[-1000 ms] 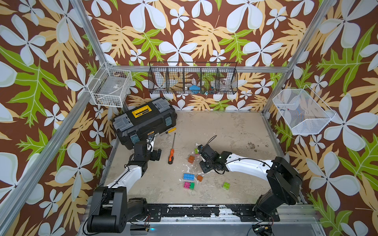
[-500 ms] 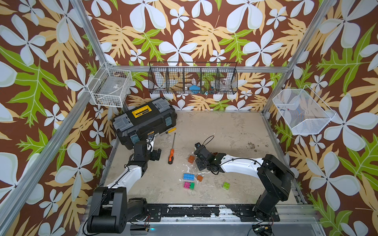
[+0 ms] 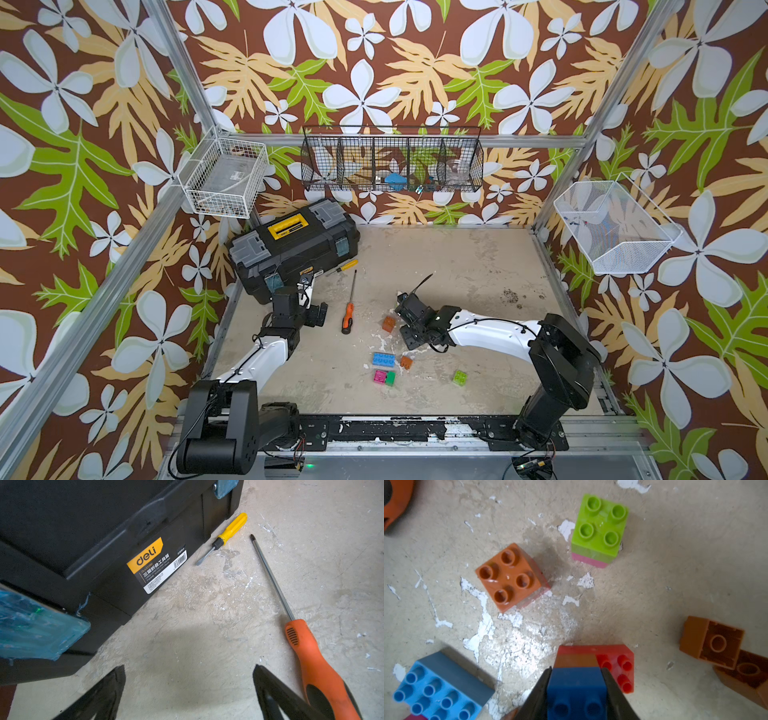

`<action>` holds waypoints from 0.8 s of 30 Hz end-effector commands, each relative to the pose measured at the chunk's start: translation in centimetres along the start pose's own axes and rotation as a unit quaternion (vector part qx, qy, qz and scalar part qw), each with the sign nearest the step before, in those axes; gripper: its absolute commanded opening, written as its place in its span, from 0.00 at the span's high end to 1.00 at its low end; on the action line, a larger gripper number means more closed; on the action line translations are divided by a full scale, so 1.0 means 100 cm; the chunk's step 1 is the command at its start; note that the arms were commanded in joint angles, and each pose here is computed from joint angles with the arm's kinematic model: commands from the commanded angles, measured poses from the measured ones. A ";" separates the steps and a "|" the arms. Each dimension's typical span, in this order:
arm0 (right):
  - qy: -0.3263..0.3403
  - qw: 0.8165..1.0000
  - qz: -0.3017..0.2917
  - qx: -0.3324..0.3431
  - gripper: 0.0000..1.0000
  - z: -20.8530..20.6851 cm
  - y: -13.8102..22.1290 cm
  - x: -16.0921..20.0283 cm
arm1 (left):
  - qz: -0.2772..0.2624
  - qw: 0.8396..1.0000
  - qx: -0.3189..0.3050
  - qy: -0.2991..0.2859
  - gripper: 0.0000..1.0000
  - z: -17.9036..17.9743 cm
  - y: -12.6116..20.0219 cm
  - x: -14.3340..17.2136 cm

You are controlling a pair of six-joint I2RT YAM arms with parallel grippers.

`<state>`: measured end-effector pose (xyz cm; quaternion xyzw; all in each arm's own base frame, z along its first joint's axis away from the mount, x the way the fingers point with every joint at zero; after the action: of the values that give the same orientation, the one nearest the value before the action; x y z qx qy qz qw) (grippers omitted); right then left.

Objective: Assemble the letter h with lego
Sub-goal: Assemble the lego brick with the lego brick.

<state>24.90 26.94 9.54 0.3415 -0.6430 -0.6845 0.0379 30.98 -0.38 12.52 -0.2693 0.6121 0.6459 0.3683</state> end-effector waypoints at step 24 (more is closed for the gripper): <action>0.018 0.999 0.026 -0.001 0.67 -0.001 0.003 0.006 | 0.006 1.000 -0.003 -0.001 0.00 0.002 -0.003 -0.001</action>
<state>24.15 26.56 9.62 0.3342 -0.6477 -0.6812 0.0694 31.16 -0.35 12.34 -0.2654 0.6129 0.6479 0.3663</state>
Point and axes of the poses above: each gripper's point midway between its finger pads, its own y axis back along the fingers, its own z axis along the line the jaws close on, x = y × z, the point moved 5 cm from there along y, back along the fingers, and after that the axes turned 4 degrees about y, right-handed, at the moved point
